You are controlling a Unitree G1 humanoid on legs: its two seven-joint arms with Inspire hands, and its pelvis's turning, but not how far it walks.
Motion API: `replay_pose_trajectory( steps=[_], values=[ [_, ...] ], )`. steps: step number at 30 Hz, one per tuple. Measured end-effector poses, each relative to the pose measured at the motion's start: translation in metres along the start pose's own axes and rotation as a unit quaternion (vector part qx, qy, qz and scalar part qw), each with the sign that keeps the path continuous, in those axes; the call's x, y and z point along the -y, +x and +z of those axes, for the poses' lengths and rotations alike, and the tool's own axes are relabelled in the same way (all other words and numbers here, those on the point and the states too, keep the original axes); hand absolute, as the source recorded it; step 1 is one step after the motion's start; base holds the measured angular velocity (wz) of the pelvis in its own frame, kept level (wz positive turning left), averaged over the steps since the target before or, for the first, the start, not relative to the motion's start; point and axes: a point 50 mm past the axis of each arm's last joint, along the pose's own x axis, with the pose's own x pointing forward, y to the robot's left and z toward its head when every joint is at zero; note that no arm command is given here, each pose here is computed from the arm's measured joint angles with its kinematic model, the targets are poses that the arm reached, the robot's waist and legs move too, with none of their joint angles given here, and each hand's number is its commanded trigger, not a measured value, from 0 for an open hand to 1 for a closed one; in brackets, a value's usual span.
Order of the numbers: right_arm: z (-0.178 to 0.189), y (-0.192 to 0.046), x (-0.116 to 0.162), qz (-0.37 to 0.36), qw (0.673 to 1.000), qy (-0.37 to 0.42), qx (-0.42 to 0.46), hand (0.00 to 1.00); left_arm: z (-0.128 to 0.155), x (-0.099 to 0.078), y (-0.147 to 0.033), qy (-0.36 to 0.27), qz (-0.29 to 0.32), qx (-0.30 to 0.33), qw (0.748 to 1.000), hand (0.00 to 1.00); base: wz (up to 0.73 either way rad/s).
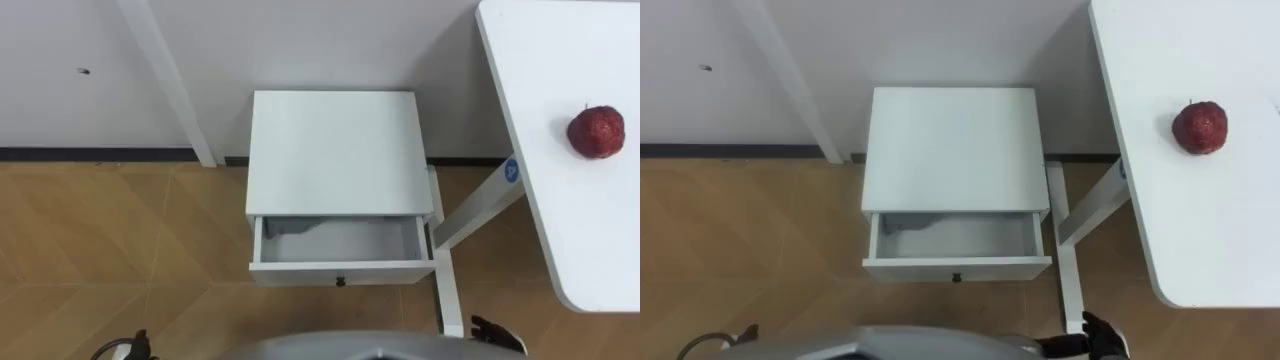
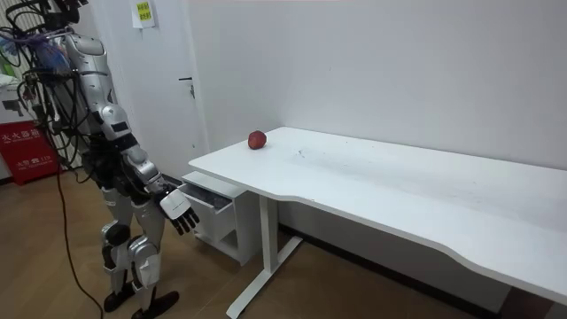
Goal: Put apple and close drawer
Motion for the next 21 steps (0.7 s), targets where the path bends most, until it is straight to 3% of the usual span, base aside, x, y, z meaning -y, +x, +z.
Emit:
replay_pose_trajectory(
  steps=[8, 13, 16, 19, 21],
  values=[
    [0.000, 0.000, 0.001, -0.002, 1.000, 0.015, 0.000, 0.00, 0.001, 0.000, 0.000, -0.001, 0.000, 0.002, 1.000, 0.00, 0.00],
    [-0.002, 0.000, 0.004, -0.012, 0.994, 0.110, -0.007, 0.00, 0.004, -0.001, 0.001, -0.009, 0.001, 0.006, 1.000, 0.00, -0.05],
    [-0.007, -0.001, 0.014, -0.039, 0.972, 0.231, -0.014, 0.00, 0.001, -0.004, 0.001, -0.027, 0.009, 0.003, 1.000, 0.00, 0.00],
    [-0.011, -0.002, 0.026, -0.081, 0.928, 0.364, -0.013, 0.00, 0.001, -0.013, 0.002, -0.058, 0.028, 0.000, 0.998, 0.00, 0.00],
    [-0.011, -0.003, 0.035, -0.104, 0.878, 0.467, -0.006, 0.00, -0.002, -0.014, 0.002, -0.062, 0.034, -0.003, 0.998, 0.00, 0.00]
  ],
)
